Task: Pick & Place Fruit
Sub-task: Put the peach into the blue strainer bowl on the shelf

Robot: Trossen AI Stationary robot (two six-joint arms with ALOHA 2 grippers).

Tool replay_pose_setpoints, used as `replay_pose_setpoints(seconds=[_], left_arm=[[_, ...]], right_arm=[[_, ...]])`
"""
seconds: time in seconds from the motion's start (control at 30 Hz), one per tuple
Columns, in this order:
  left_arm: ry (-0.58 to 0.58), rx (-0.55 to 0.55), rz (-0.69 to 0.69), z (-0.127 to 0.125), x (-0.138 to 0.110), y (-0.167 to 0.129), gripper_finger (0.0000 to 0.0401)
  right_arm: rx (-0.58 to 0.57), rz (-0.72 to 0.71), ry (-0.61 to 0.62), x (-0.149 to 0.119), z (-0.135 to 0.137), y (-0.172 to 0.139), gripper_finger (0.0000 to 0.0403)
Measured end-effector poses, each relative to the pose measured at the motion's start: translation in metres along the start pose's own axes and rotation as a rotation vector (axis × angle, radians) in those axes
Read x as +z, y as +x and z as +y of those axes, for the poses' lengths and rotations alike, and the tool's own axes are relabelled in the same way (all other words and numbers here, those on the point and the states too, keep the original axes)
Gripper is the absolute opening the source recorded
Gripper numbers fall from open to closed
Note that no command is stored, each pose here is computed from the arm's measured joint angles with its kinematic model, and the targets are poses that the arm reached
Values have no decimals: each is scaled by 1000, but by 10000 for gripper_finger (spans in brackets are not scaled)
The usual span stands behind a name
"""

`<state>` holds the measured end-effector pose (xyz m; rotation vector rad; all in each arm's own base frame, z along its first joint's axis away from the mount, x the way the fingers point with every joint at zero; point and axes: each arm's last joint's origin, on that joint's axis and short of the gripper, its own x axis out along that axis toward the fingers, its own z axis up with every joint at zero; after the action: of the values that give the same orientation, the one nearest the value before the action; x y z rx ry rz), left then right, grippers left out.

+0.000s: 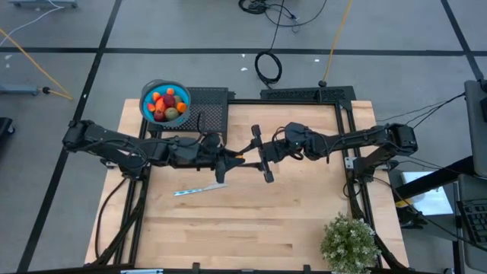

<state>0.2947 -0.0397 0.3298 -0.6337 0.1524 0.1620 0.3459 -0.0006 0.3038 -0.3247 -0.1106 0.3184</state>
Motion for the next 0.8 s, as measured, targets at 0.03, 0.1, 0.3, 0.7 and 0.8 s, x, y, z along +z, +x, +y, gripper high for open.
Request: replay_pose_setpoints(seconds=[0.03, 0.1, 0.3, 0.7, 0.8], left_arm=[[3, 0, 0, 0, 0, 0, 108], [6, 0, 0, 0, 0, 0, 111], [15, 13, 12, 1, -1, 0, 108], [-39, 36, 73, 5, -6, 0, 110], [-45, 19, 96, 4, -6, -3, 110]], right_arm=[[1, -1, 18, 0, 0, 0, 156], [2, -1, 51, 0, 0, 0, 170], [-1, 26, 81, -2, 0, 0, 207], [-168, 289, 141, -6, -7, -21, 231], [-184, 339, 192, -4, -10, -31, 225]])
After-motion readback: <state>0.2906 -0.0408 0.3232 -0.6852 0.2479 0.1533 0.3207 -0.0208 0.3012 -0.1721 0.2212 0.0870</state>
